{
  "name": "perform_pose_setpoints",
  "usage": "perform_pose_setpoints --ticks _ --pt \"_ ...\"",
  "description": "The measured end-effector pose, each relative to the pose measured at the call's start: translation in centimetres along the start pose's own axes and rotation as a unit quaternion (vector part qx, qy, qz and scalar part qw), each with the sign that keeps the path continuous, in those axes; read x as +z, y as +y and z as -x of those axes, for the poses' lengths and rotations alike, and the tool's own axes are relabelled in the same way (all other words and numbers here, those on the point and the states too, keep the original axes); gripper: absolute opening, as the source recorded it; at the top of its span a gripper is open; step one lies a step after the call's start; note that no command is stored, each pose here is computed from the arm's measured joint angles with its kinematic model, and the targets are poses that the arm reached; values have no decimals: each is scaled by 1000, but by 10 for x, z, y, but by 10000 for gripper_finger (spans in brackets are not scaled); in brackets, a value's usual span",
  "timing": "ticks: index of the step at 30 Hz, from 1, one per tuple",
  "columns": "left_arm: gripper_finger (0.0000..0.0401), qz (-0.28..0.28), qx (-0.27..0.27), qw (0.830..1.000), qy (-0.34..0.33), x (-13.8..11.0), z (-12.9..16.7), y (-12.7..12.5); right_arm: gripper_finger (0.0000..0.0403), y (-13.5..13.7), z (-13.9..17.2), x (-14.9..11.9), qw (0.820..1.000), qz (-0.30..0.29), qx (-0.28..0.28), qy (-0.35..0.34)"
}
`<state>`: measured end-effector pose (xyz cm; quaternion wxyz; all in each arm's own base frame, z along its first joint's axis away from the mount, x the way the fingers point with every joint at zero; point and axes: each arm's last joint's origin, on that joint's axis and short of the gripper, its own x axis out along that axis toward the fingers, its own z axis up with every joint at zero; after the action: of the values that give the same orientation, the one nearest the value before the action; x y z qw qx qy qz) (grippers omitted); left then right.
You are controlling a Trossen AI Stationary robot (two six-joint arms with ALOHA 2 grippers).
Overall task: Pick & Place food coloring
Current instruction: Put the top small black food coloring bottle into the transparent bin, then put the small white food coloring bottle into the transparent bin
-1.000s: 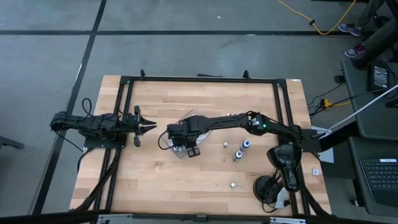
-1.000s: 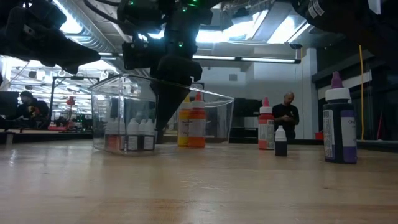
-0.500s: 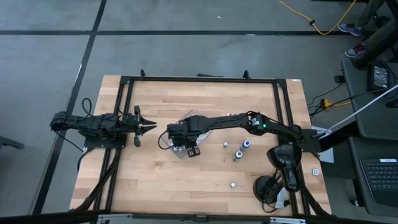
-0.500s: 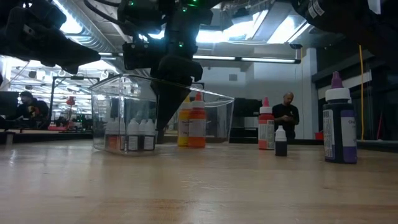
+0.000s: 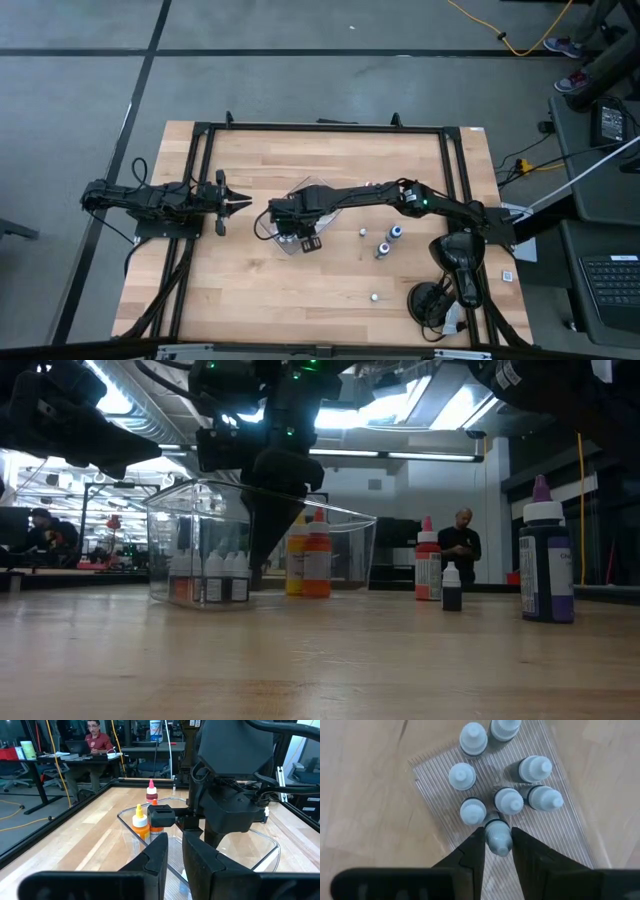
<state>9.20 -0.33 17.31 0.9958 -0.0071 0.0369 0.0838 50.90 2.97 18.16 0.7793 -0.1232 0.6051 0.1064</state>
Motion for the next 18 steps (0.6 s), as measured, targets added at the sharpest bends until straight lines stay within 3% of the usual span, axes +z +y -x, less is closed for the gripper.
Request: perform_pose_setpoints --ticks 7,18 --pt "58 0 0 1000 0 0 0 0 103 -1 0 0 1000 0 0 0" --pt "53 0 0 1000 0 0 0 0 160 -1 0 0 1000 10 -3 -1"
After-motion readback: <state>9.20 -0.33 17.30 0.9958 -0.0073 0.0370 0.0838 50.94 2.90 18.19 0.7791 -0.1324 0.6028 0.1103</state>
